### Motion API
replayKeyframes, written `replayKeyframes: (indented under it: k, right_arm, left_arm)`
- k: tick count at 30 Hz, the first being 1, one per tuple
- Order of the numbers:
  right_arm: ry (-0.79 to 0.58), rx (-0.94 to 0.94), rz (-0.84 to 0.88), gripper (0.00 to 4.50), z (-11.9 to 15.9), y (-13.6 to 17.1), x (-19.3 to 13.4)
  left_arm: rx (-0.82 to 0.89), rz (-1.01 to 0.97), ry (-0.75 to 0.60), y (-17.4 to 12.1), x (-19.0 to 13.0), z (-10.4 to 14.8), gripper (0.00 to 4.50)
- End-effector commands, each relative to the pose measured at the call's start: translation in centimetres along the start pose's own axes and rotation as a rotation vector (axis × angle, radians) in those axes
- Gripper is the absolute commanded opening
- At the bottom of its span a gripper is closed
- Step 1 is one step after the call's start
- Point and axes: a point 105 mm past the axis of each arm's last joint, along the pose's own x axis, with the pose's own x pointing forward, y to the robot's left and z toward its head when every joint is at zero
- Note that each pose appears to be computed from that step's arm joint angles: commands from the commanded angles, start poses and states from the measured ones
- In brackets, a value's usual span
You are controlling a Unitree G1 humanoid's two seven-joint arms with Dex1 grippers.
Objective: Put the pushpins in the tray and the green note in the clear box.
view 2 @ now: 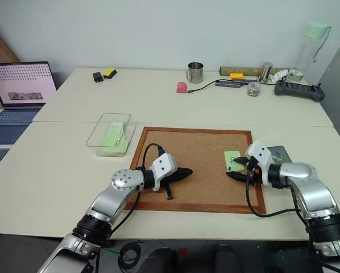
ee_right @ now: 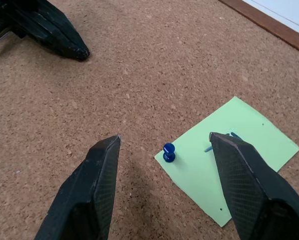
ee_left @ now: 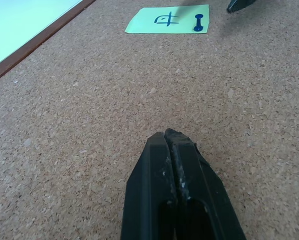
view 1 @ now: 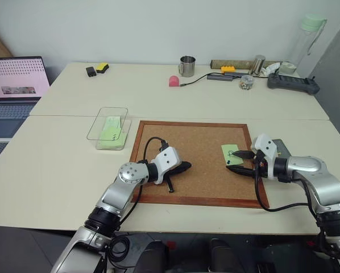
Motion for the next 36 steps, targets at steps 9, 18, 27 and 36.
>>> replayKeyframes:
  k: [9,18,27,36]
  right_arm:
    - [-0.035,-0.022,-0.022,2.09,0.3,-0.9,0.4]
    - [-0.034,-0.03,-0.007,0.25,0.1,-0.6,0.7]
    - [-0.067,-0.039,0.018,0.01,1.3,-0.2,0.2]
    - [-0.11,-0.069,0.02,0.01,3.5,-0.1,-1.0]
  left_arm:
    - [-0.028,-0.04,0.079,-1.0,0.0,-2.0,0.0]
    - [-0.034,-0.038,0.08,-1.1,-0.1,-2.1,0.0]
    - [-0.04,-0.039,0.085,-1.1,-0.2,-2.3,0.0]
    - [-0.049,-0.036,0.08,-1.2,-0.1,-2.3,0.0]
